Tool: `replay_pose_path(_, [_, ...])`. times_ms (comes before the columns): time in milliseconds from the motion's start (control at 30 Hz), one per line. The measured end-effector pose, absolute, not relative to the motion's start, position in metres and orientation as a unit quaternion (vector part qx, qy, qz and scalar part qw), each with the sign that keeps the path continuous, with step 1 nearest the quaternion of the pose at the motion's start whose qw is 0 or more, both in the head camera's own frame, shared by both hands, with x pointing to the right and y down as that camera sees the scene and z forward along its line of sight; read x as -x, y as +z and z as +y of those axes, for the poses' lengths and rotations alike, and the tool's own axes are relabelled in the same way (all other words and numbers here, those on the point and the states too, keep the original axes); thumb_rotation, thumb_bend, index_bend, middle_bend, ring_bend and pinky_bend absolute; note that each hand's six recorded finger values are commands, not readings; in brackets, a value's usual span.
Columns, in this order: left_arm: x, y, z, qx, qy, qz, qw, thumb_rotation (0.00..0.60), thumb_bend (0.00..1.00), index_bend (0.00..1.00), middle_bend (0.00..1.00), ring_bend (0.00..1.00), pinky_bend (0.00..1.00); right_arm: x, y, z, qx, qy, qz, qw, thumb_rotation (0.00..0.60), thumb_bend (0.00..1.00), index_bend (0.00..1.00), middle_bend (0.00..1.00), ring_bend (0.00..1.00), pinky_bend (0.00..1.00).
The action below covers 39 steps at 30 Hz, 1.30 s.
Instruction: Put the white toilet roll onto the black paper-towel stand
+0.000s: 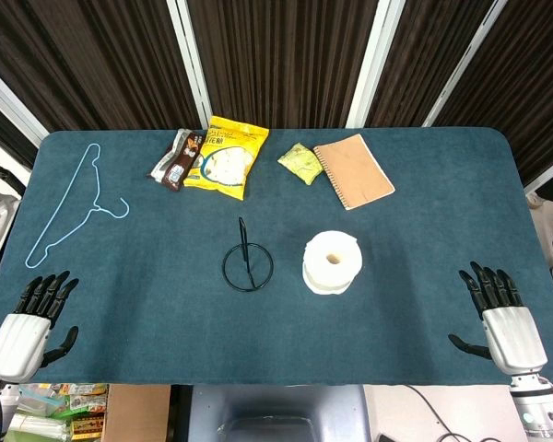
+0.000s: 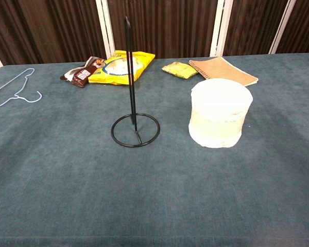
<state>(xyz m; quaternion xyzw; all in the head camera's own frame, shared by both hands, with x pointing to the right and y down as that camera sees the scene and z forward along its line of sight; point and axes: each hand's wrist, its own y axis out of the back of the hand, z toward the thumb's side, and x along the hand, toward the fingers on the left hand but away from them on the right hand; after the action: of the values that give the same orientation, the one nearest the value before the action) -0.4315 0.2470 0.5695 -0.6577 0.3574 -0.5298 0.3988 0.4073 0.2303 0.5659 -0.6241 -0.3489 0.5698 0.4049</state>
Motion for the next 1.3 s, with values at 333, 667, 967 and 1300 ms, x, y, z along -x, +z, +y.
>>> replay_pose_path(333, [0.429,0.575,0.244,0.665,-0.531,0.353,0.389,0.6,0.44,0.0,0.0,0.0,0.06,-0.392,0.576,0.215,0.652,0.543,-0.351,0.397,0.6,0.08,0.0,0.0,0.0,0.0])
replay_pose_path(667, [0.43,0.573,0.25,0.666,-0.536,0.347,0.386,0.6,0.44,0.0,0.0,0.0,0.07,-0.324,0.607,0.159,0.707,0.529,-0.277,0.38,0.6,0.07,0.0,0.0,0.0,0.0])
replay_pose_path(967, [0.432,0.577,0.247,0.665,-0.543,0.347,0.378,0.6,0.44,0.0,0.0,0.0,0.07,-0.271,0.628,0.116,0.71,0.547,-0.246,0.368,0.6,0.06,0.0,0.0,0.0,0.0])
replay_pose_path(1300, [0.431,0.581,0.245,0.666,-0.544,0.343,0.377,0.6,0.44,0.0,0.0,0.0,0.08,-0.229,0.65,0.104,0.723,0.553,-0.217,0.352,0.6,0.06,0.0,0.0,0.0,0.0])
